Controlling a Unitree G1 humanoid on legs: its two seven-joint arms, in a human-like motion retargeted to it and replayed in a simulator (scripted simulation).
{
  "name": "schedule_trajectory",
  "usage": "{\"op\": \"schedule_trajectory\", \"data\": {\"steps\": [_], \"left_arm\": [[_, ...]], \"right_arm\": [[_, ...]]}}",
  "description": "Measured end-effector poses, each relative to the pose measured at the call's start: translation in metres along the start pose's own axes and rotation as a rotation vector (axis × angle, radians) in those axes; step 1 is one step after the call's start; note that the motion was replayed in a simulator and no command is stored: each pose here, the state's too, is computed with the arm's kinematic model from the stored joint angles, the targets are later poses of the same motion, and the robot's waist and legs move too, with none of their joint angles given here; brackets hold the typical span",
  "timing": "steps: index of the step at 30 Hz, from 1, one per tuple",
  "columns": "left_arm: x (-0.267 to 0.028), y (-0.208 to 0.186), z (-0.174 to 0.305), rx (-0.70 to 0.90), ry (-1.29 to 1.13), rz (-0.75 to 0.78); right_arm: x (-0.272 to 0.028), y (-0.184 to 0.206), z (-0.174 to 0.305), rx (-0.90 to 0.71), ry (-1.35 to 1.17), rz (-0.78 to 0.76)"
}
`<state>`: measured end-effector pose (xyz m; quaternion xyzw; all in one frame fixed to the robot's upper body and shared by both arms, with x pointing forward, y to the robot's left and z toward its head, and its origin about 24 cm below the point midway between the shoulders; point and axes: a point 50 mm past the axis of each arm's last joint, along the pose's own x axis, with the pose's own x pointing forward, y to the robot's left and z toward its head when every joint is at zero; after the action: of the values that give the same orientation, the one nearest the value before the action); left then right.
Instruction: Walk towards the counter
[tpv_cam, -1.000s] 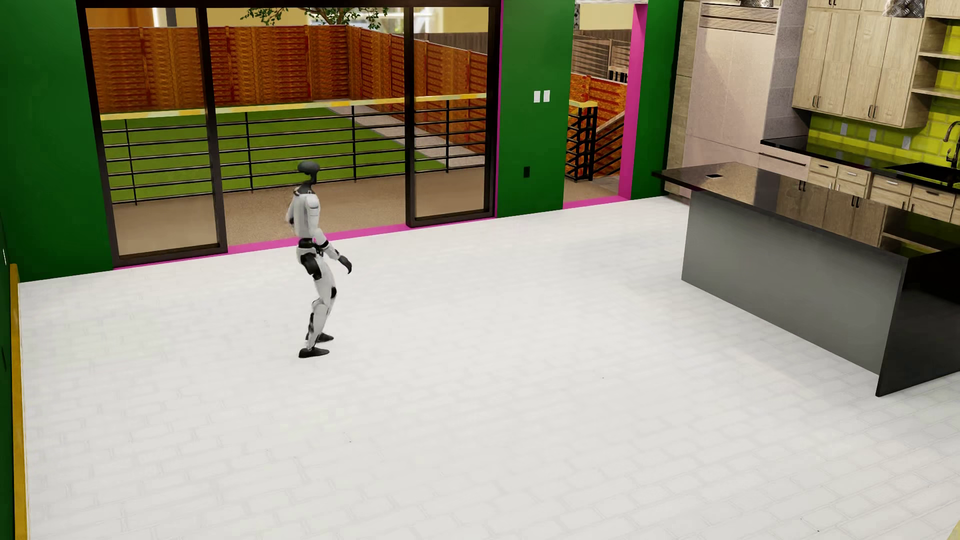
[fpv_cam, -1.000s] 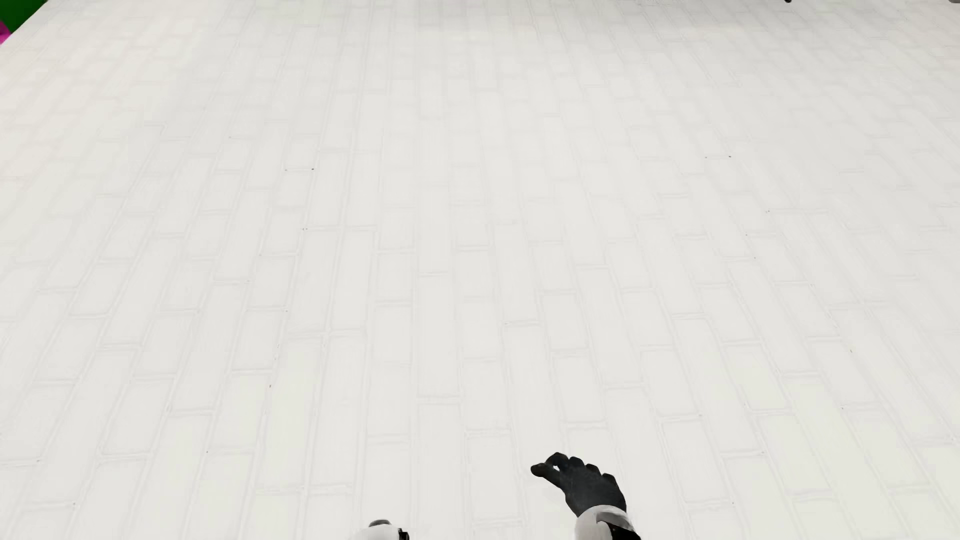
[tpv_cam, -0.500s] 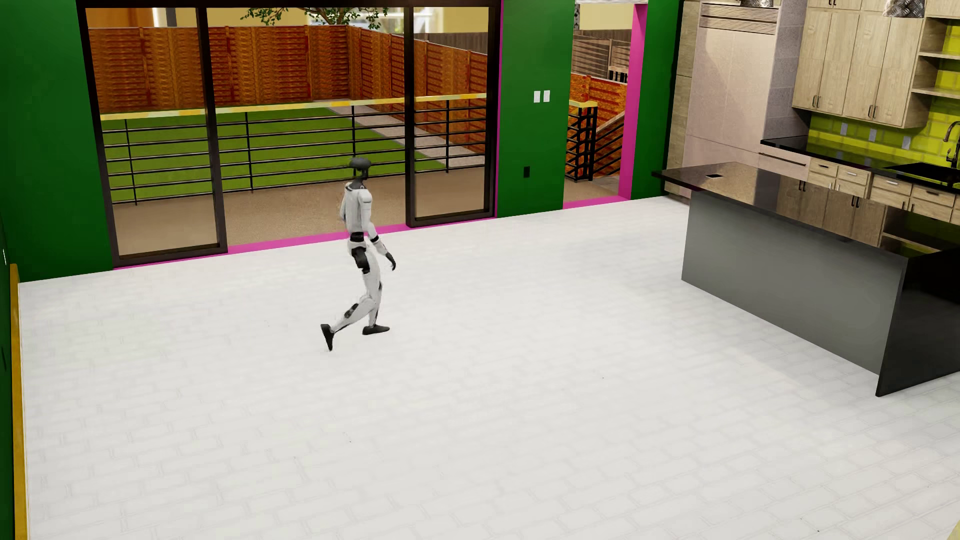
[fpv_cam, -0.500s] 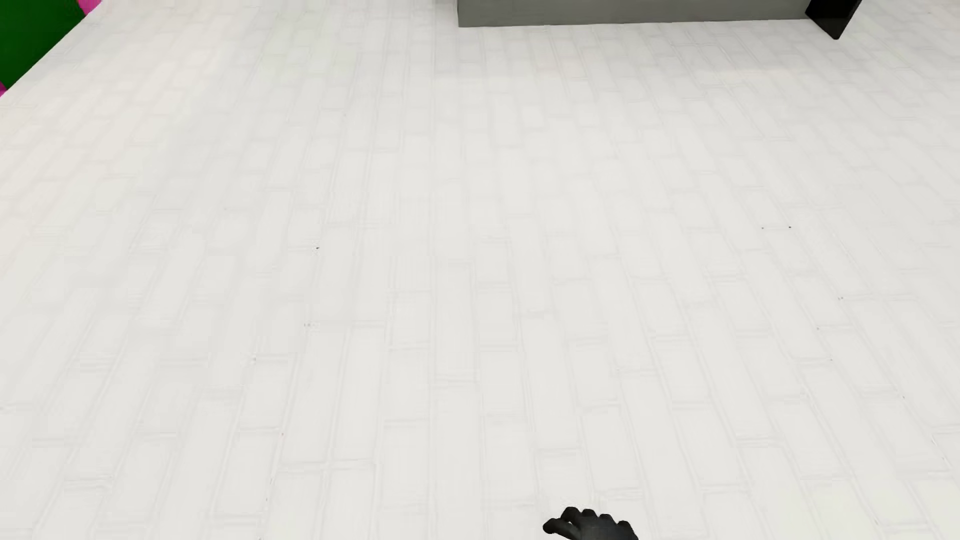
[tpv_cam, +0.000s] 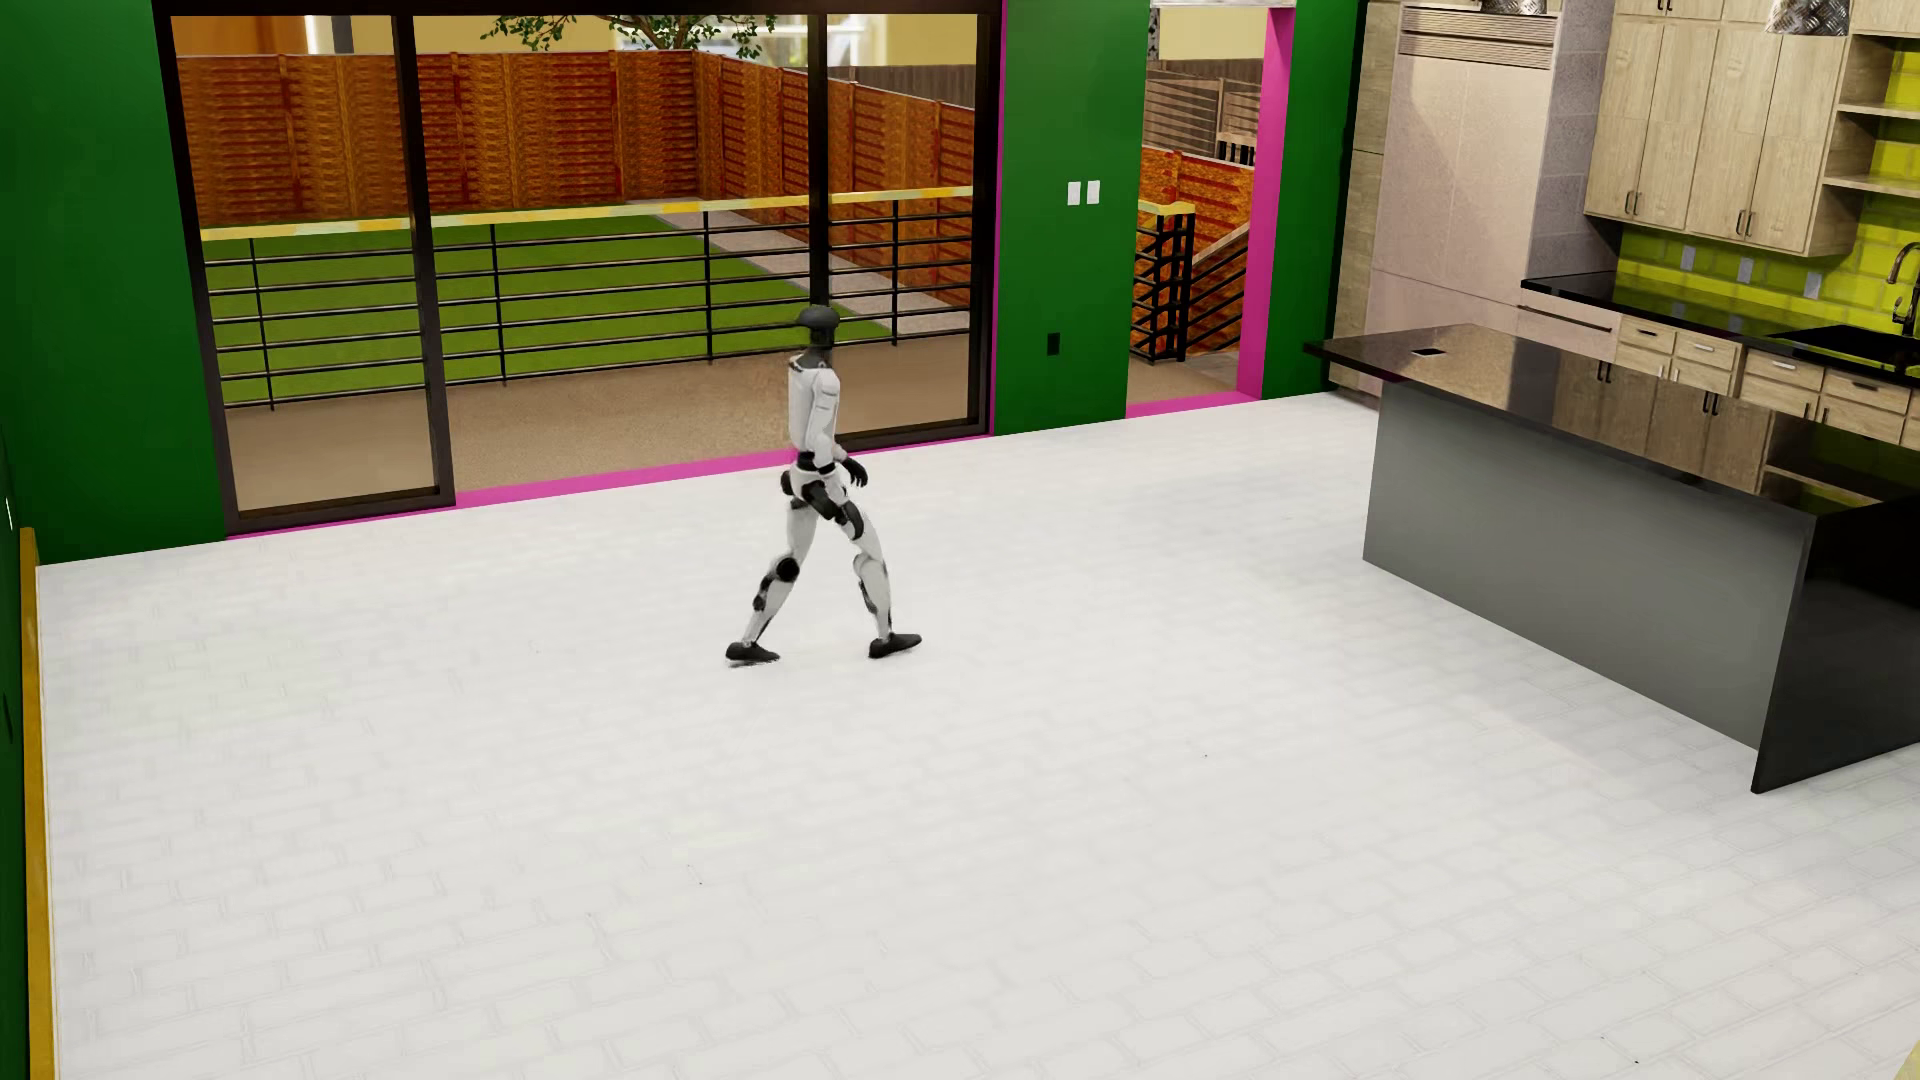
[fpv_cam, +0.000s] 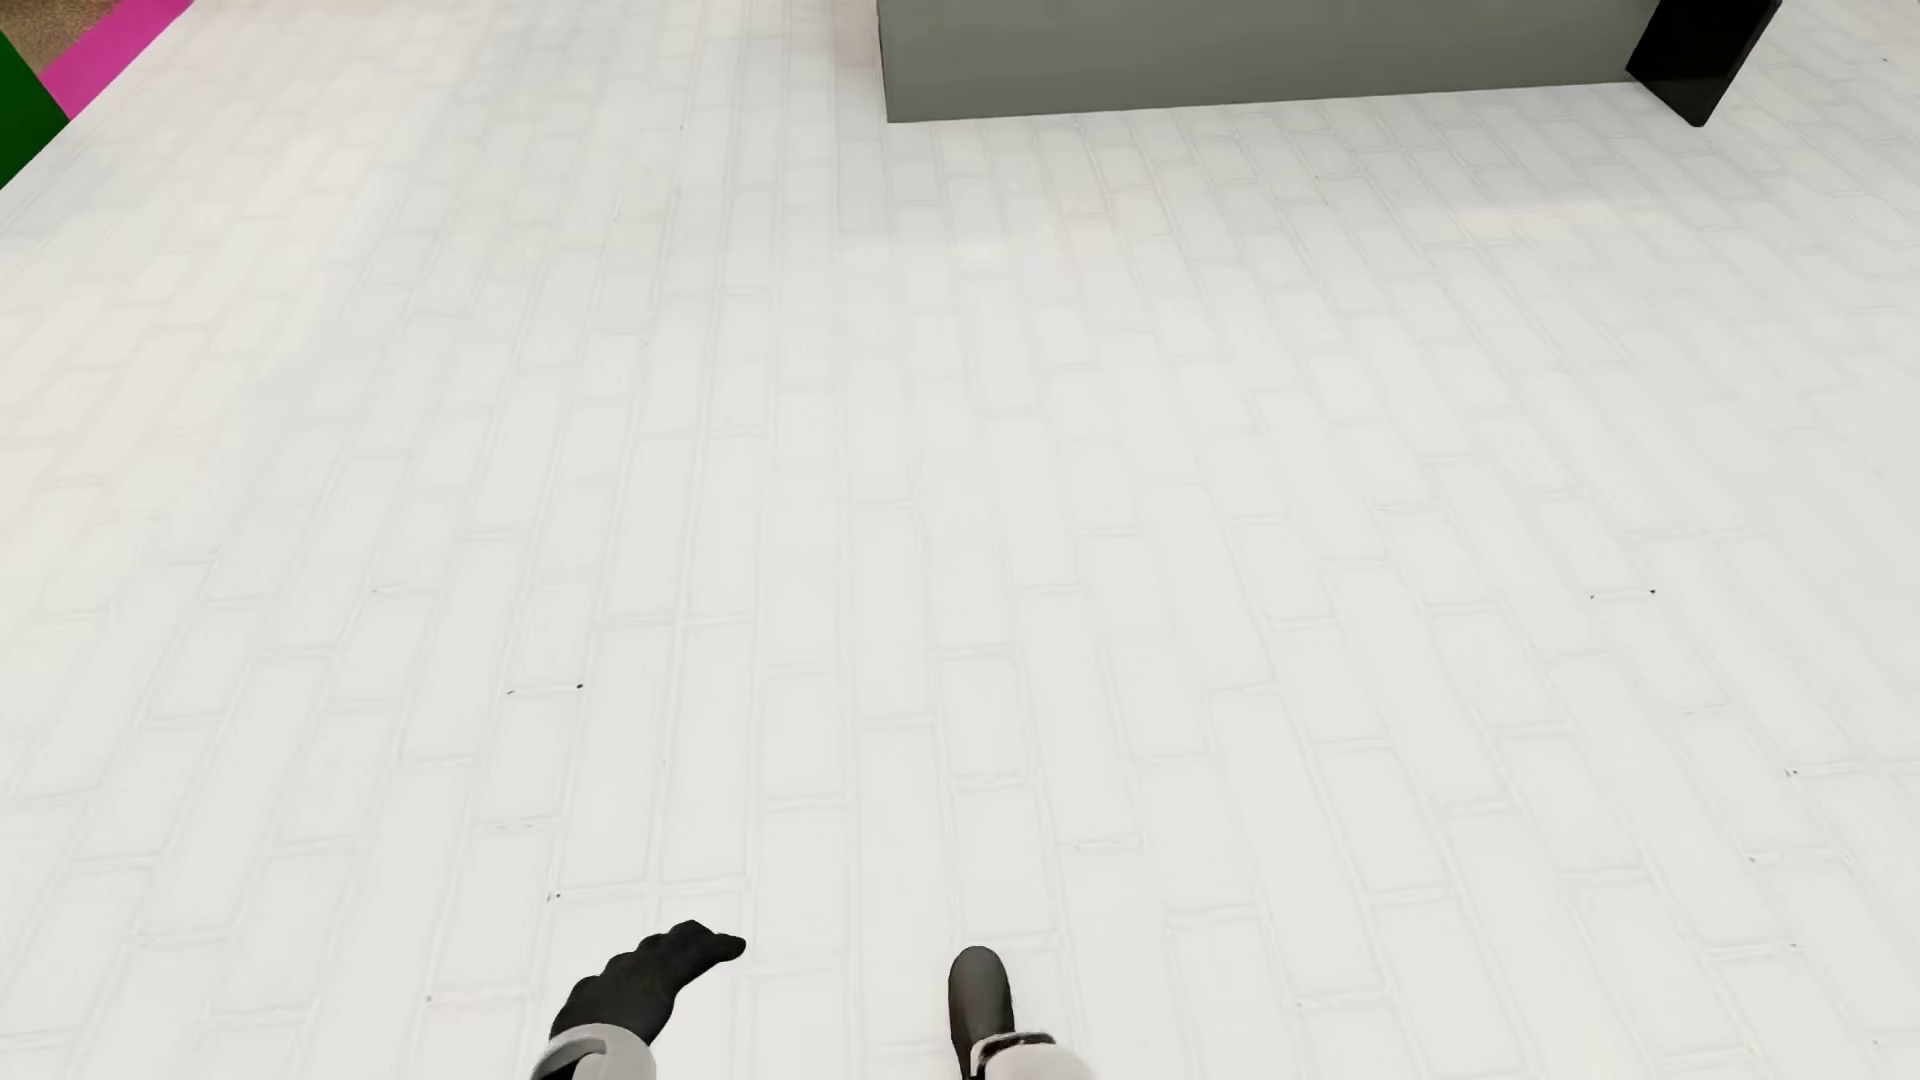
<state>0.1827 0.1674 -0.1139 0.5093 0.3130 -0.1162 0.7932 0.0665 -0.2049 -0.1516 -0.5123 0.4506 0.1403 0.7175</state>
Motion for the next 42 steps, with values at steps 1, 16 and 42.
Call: {"op": "schedule_trajectory", "data": {"steps": [1, 16, 42], "left_arm": [[-0.004, -0.007, -0.009, 0.021, 0.048, -0.020], [-0.048, -0.044, -0.075, -0.083, 0.239, -0.183], [0.000, 0.005, -0.002, -0.078, -0.023, 0.014]], "right_arm": [[-0.001, 0.005, -0.001, 0.006, 0.021, 0.015], [0.024, -0.087, 0.141, -0.035, -0.423, -0.226], [0.009, -0.043, 0.028, 0.115, -0.097, -0.218]]}}
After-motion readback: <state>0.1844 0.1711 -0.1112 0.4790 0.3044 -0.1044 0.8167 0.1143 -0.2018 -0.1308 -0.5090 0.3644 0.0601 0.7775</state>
